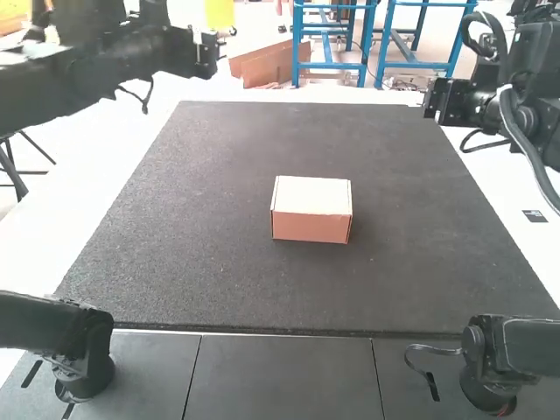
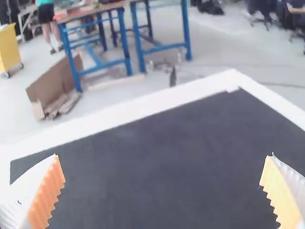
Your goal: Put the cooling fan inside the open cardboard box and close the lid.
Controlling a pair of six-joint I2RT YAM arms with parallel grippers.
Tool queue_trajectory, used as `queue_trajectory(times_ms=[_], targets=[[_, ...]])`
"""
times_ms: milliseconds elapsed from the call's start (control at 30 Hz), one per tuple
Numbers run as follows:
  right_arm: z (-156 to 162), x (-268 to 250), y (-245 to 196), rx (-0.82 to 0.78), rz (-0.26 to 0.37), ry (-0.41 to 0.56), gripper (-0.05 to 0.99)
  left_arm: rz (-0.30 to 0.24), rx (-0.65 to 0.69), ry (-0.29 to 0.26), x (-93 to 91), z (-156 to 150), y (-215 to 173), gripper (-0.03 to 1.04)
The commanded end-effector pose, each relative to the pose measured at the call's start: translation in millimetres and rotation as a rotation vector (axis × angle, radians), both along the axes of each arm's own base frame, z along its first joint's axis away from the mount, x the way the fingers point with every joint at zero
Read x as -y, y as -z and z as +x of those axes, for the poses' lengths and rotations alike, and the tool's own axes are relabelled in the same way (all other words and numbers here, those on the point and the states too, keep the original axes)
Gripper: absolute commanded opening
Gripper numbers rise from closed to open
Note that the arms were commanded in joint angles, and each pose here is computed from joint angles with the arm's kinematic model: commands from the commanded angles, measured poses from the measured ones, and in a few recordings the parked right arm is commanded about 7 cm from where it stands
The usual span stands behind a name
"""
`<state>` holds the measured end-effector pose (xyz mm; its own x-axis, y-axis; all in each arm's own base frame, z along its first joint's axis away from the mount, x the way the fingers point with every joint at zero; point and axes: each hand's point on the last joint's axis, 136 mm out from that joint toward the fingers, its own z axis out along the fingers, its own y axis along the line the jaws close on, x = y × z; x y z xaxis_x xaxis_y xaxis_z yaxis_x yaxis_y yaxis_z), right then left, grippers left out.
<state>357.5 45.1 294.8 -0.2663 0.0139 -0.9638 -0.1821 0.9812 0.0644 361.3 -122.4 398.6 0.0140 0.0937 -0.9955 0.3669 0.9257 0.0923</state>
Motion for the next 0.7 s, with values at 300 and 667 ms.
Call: queue_trajectory(times_ms=[300,667], targets=[[-69.2,32.2,19.1,0.220,-0.001,0.170,0.91,-0.099,0.158,-0.193,-68.6,-111.2,73.3,0.96],[-106.0,44.8,57.2,0.375,-0.026,0.228,0.91,-0.235,0.185,-0.289,-92.5,-127.1,102.8,0.96]])
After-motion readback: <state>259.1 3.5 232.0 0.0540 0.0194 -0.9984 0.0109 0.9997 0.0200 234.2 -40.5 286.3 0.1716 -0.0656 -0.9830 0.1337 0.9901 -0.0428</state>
